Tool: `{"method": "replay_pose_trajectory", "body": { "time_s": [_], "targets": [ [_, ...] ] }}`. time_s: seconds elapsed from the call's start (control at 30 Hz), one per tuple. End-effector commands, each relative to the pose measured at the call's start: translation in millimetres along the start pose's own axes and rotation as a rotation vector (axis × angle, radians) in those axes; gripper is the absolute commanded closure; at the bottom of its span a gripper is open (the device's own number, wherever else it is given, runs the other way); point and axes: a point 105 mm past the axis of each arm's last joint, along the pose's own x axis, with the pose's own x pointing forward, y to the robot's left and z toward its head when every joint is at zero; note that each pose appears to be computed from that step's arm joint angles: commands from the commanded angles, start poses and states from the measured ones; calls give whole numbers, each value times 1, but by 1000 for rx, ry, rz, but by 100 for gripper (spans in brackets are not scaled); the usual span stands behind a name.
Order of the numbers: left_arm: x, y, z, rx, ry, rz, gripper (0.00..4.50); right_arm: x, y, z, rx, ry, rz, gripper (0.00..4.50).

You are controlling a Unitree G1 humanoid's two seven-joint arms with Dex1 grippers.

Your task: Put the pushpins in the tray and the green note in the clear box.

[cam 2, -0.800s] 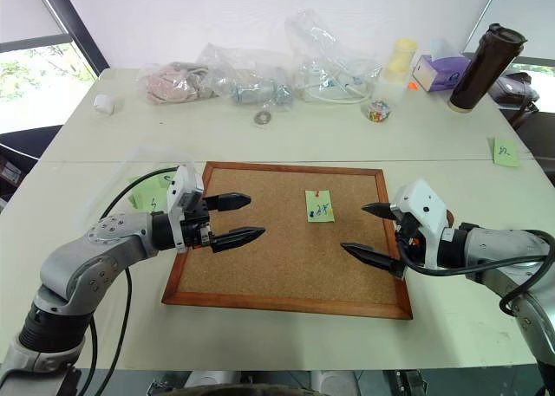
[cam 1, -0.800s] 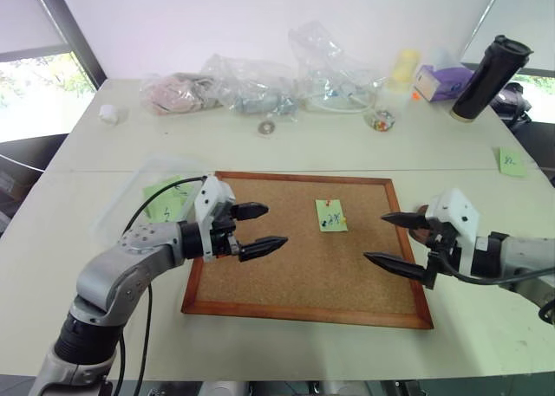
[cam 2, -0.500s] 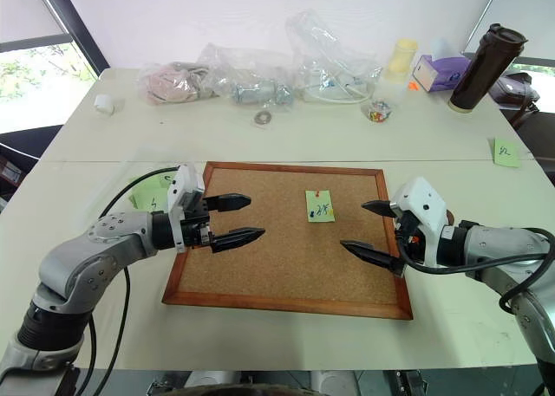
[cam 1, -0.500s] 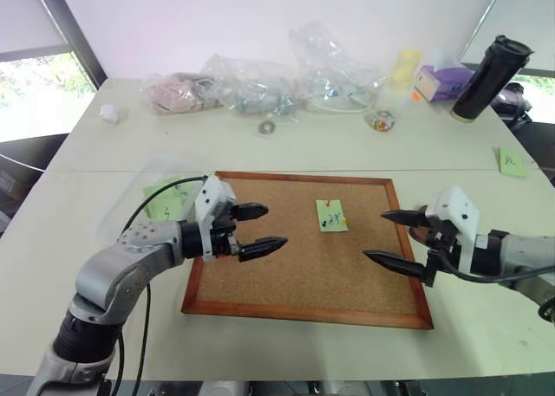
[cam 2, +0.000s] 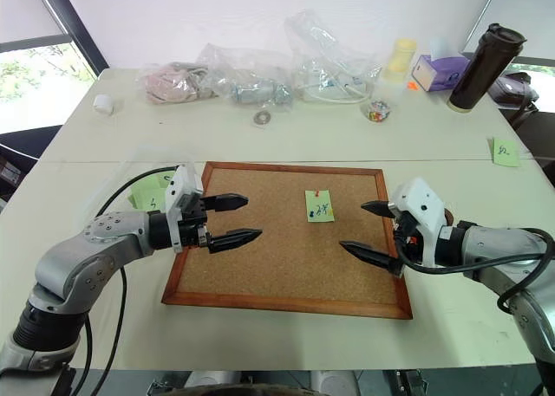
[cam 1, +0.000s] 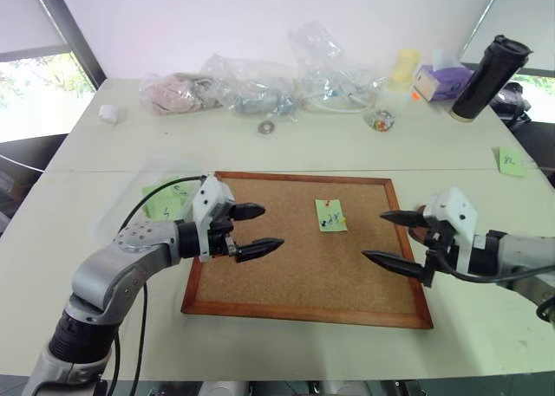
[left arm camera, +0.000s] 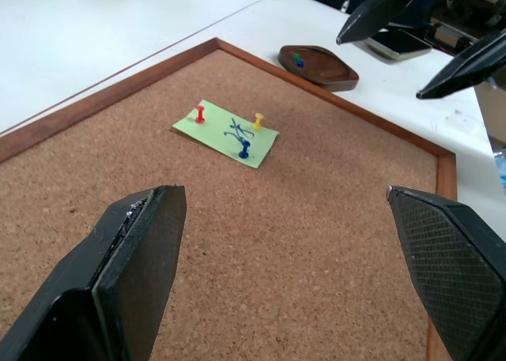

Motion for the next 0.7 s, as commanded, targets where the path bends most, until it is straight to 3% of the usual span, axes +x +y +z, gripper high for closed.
{"method": "replay_pose_trajectory", "body": {
  "time_s": [0.03, 0.47, 0.57, 0.7],
  "targets": [
    [-2, 1, 8, 43, -29, 7, 3, 0, -2, 7, -36, -25, -15, 0],
    [9, 10, -5, 154, 9, 43, 3, 6, -5, 8, -51, -38, -22, 0],
    [19, 11, -12, 145, 2, 14, 93, 11, -5, 10, -54, -50, -6, 0],
    [23, 13, -18, 168, 11, 2, 279, 17, -7, 13, -68, -63, -4, 0]
  ]
}}
